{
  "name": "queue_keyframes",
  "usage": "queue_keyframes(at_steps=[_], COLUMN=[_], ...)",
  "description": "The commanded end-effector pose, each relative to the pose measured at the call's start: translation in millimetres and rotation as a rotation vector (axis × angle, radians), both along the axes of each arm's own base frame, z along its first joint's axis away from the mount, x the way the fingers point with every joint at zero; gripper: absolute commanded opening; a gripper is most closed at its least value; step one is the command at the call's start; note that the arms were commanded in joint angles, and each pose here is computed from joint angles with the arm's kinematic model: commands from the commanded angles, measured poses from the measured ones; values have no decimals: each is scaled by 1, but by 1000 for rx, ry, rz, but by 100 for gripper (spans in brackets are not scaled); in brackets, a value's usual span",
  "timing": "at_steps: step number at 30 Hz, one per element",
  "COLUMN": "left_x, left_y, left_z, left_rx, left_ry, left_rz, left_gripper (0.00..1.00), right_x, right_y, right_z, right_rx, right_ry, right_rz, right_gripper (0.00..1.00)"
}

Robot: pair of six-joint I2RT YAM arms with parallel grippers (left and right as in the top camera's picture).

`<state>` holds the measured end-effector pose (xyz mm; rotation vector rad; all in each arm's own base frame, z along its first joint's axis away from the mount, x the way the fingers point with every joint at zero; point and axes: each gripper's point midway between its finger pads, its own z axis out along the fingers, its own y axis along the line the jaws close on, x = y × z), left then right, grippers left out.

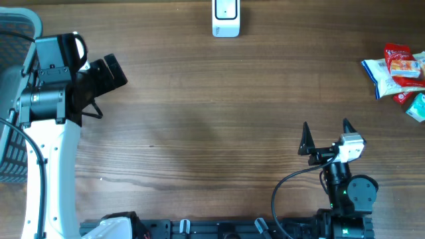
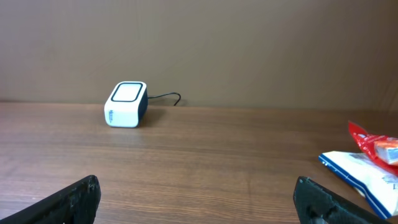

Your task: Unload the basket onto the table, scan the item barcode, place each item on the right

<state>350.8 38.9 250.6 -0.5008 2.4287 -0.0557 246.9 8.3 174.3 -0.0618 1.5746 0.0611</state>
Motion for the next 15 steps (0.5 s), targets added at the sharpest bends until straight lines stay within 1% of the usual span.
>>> queue_keyframes(at_steps=[1,15], left_x=[0,0], left_y=[1,1], left_z=[4,4], left_rx=[-9,-9], left_ry=[-13,-13], left_rz=[16,16], left_gripper=[100,100], right_x=[-1,-1], right_y=[-5,-4], right_z=[2,2], right_rx=[-66,-74], right_ry=[-16,-17], right_rz=[-28,-24], right_gripper=[99,100])
